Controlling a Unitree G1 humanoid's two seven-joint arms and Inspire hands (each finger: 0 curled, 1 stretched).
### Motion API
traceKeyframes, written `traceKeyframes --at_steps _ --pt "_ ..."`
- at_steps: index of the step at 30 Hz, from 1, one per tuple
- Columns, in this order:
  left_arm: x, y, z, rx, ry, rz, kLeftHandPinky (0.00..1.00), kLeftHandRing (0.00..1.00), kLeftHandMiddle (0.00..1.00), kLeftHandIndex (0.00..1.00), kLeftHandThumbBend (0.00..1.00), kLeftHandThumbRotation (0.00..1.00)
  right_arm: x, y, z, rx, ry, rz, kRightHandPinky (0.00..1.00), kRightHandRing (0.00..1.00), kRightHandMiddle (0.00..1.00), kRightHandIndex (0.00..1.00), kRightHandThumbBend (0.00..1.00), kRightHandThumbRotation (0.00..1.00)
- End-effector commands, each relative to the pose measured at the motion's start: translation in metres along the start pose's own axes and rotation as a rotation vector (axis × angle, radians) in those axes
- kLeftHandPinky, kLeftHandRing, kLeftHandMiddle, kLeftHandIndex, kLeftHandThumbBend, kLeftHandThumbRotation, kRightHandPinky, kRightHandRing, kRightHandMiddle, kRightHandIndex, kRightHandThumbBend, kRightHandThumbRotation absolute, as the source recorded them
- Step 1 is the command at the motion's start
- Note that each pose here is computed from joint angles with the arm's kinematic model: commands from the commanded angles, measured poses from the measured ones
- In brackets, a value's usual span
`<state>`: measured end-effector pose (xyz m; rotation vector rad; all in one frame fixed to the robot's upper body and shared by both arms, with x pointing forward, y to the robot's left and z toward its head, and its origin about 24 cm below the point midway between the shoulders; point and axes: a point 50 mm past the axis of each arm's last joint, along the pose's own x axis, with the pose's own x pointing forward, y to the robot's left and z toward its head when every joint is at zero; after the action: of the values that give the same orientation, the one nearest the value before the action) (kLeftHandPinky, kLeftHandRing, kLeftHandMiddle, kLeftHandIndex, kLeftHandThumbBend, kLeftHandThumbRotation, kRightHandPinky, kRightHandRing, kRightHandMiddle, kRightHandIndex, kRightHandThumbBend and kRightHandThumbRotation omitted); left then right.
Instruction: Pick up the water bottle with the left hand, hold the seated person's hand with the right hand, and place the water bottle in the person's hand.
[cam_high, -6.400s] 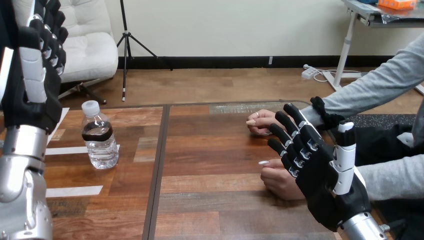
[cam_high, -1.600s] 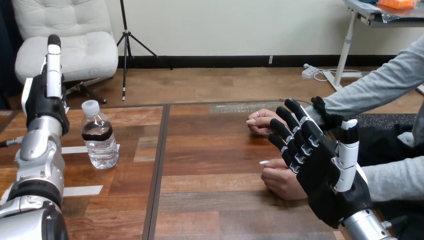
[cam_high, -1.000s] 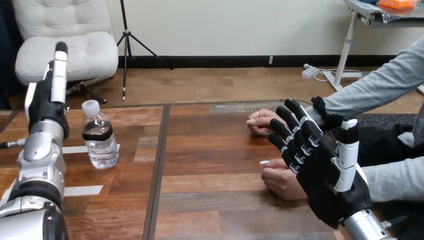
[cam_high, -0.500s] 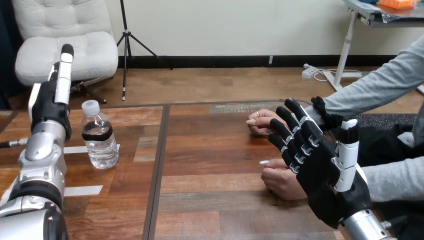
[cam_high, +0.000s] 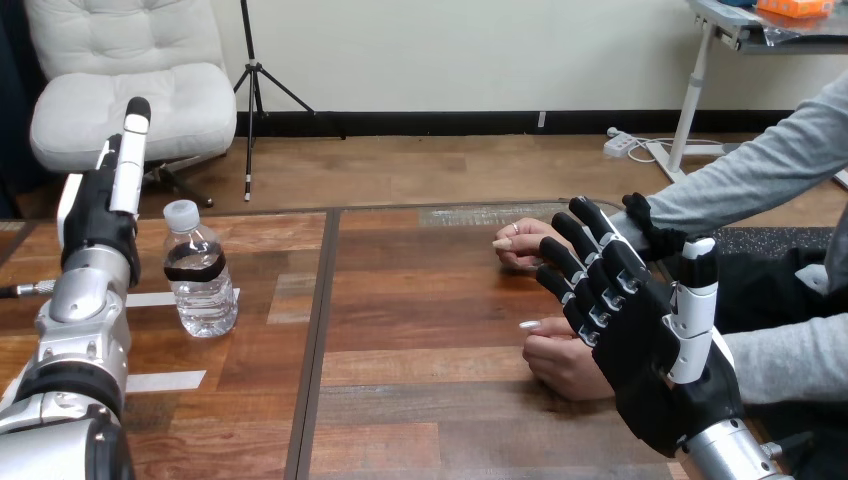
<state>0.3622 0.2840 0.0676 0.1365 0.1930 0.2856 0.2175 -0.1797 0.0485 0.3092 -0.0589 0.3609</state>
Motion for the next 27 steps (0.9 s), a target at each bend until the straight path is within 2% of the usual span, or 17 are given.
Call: traceKeyframes --at_steps 1,27 --pt "0.005 0.008 0.022 0.035 -0.049 0.023 1.0 1.0 1.0 1.0 0.66 1.0 0.014 0.007 0.019 -0.012 -0.104 0.043 1.0 1.0 1.0 1.0 0.97 1.0" --pt "0.001 0.009 0.003 0.062 0.009 0.03 1.0 1.0 1.0 1.0 0.8 1.0 0.01 0.007 0.019 -0.017 -0.102 0.038 1.0 1.0 1.0 1.0 0.96 1.0"
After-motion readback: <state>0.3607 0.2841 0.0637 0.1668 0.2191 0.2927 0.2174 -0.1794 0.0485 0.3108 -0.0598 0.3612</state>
